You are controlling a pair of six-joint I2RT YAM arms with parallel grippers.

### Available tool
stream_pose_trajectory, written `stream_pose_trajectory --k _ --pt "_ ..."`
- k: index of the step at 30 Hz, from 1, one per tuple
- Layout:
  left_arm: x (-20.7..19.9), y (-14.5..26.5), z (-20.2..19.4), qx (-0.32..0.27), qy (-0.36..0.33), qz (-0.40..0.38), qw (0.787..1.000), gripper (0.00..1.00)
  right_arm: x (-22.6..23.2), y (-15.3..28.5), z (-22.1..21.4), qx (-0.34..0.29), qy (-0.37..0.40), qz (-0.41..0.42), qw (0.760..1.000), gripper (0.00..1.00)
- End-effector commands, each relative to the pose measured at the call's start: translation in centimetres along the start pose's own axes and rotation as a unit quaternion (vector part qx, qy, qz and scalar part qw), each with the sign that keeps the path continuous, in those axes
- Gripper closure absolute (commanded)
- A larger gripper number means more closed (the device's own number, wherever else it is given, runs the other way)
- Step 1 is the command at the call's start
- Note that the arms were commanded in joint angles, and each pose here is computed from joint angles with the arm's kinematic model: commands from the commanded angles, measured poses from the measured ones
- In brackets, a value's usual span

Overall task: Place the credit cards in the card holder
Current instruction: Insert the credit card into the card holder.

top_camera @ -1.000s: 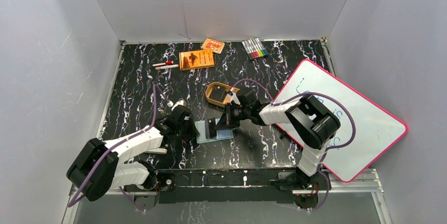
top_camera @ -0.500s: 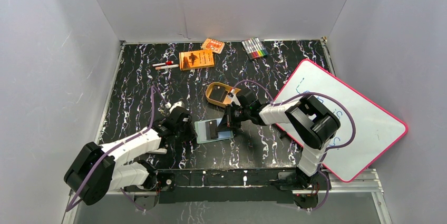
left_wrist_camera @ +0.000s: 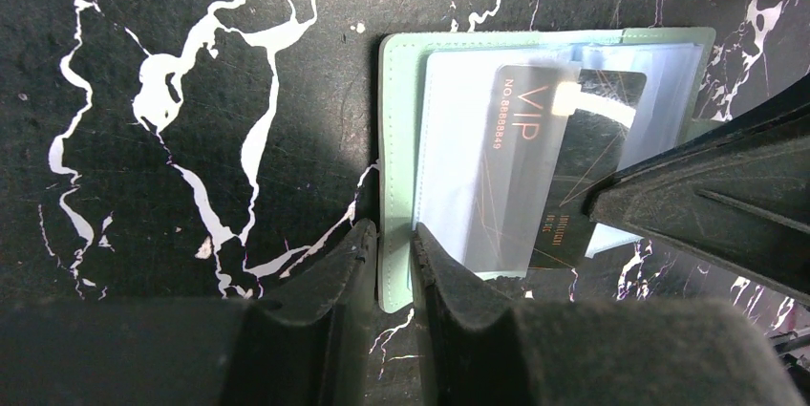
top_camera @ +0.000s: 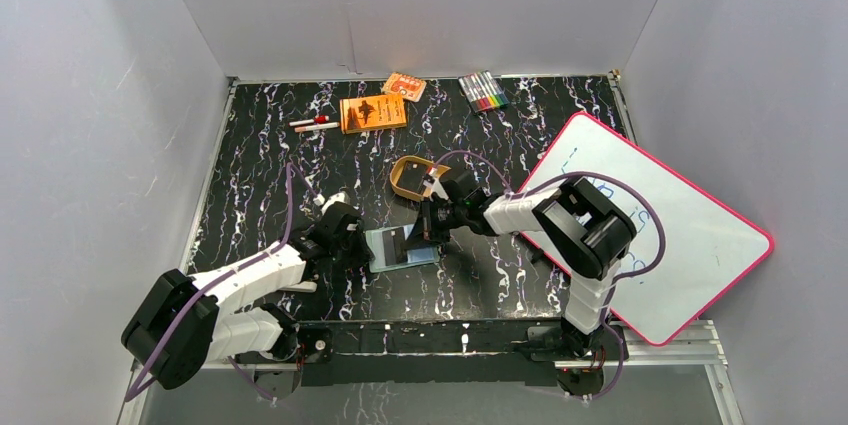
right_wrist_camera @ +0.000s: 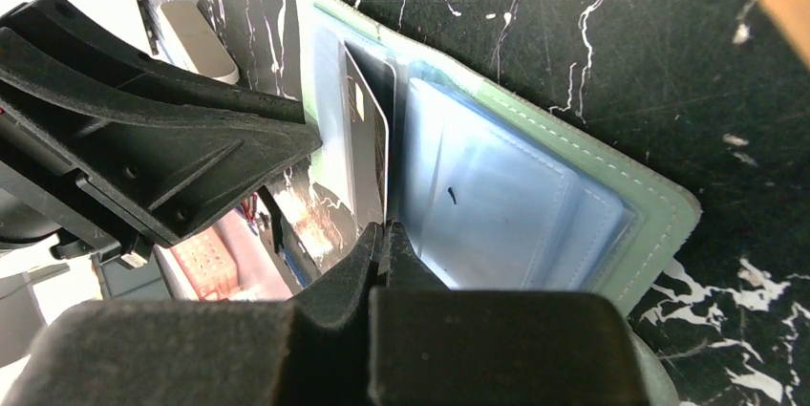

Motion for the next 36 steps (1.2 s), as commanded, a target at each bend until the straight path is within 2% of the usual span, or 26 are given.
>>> stream_pose_trajectory --k 1,23,29,36 --pt "0.9 -0.1 -0.5 0.005 -0.002 0.012 1.000 0.82 0.6 -0.4 0.6 0.002 0.012 0.002 1.000 1.00" --pt "0.9 0.0 -0.4 0.001 -0.003 0.012 1.000 0.82 2.1 -1.8 0.6 0.019 0.029 0.009 0.999 1.00" --pt "0.9 0.2 -0.2 -0.003 -0.003 0.011 1.000 0.82 3.0 -0.9 1.3 0.001 0.036 0.004 0.999 0.72" --pt "0.8 0.4 -0.2 -0.004 -0.004 0.009 1.000 0.82 3.6 -0.2 1.8 -0.016 0.039 0.001 0.999 0.55"
Point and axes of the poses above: each gripper's point midway between its finger pads, its own y axis back along the fingers, its own x axis along the line the jaws close on, z = x × y, the point moved 2 cm from there along y, back along the fingers, and after that the axes turned 9 degrees about y, right-handed, at the moved point
